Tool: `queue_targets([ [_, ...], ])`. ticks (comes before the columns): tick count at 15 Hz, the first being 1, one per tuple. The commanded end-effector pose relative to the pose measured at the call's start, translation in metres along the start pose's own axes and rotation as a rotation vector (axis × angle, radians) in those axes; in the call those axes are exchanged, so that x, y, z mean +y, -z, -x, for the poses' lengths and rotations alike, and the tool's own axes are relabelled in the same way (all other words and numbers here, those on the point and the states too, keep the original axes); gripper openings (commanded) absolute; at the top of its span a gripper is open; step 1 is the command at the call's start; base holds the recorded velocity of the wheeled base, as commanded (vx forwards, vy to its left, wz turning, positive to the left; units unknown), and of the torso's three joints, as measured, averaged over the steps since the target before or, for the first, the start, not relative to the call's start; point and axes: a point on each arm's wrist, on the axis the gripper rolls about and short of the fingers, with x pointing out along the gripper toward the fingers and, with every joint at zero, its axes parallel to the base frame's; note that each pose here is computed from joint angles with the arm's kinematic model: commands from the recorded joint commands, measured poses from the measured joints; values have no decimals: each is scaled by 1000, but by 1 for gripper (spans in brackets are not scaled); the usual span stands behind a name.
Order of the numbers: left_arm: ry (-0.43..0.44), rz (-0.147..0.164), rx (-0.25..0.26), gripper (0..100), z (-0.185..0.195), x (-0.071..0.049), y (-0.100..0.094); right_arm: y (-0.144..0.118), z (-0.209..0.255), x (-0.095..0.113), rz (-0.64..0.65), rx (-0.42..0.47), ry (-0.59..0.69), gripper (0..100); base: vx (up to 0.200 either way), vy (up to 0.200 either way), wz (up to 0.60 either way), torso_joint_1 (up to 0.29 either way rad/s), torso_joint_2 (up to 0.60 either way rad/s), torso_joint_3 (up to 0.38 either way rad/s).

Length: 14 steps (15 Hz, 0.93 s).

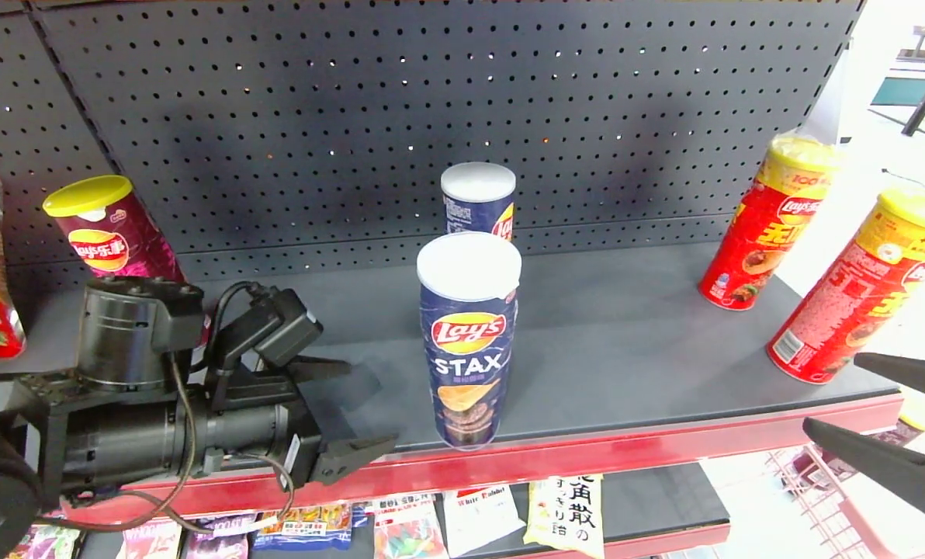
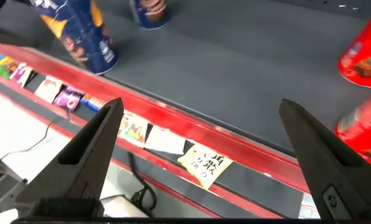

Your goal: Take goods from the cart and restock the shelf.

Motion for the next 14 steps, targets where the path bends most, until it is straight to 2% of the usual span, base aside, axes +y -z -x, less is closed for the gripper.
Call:
queue_targets([
  [1, 6, 8, 21, 100, -15, 6, -1, -1, 2, -1, 1, -11, 12, 100, 0, 0, 0, 0, 0, 0],
  [14, 27, -7, 8, 100, -43, 13, -15, -2, 3, -3, -15, -12, 33, 100, 0, 0, 0, 0, 0, 0],
])
